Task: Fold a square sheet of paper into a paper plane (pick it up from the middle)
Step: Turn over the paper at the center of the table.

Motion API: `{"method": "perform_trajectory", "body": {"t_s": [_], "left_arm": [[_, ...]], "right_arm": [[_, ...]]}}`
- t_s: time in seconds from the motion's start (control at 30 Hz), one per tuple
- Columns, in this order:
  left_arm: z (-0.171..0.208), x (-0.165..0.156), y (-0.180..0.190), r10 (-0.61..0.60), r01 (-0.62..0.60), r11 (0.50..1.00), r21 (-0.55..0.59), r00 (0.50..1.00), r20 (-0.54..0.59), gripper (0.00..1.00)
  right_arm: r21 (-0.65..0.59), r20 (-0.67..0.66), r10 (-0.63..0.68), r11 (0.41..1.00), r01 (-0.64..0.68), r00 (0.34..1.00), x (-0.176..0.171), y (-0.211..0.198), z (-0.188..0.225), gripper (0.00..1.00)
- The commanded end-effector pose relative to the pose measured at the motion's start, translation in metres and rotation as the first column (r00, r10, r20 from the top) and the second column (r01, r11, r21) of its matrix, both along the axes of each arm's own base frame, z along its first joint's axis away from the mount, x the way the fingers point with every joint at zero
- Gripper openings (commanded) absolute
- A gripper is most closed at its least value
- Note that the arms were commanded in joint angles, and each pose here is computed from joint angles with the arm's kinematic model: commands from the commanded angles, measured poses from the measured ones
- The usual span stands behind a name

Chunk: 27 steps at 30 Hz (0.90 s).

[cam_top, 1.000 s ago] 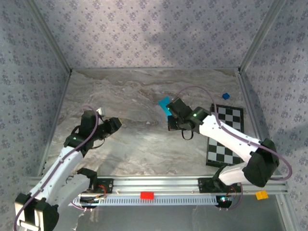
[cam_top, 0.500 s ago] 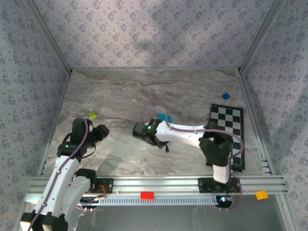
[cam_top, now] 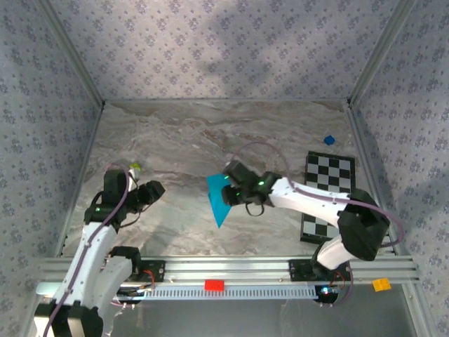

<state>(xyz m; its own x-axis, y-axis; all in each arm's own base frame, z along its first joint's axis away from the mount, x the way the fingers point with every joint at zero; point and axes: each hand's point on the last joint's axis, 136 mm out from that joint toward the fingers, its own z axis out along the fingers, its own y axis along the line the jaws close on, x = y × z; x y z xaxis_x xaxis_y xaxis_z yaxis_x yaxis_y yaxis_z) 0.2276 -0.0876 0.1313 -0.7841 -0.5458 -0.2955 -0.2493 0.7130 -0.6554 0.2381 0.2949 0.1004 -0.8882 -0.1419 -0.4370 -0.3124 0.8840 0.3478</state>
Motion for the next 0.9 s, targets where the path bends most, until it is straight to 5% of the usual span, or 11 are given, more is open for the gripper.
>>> {"method": "perform_trajectory", "body": {"t_s": [0.0, 0.37, 0.87], "left_arm": [[0.007, 0.005, -0.022, -0.115, 0.117, 0.989, -0.085, 0.993, 0.020, 0.45], [-0.017, 0.002, -0.039, -0.169, 0.150, 0.975, -0.164, 0.980, -0.108, 0.31], [-0.020, 0.013, -0.069, -0.200, 0.166, 0.951, -0.260, 0.974, -0.108, 0.20]], "right_arm": [[0.316, -0.145, 0.056, 0.949, -0.007, 0.988, -0.009, 0.035, 0.002, 0.17], [0.267, -0.325, 0.061, 0.963, 0.030, 0.944, -0.007, 0.059, -0.061, 0.05], [0.186, -0.424, -0.041, 0.974, 0.131, 0.905, -0.035, 0.075, -0.100, 0.05]]}}
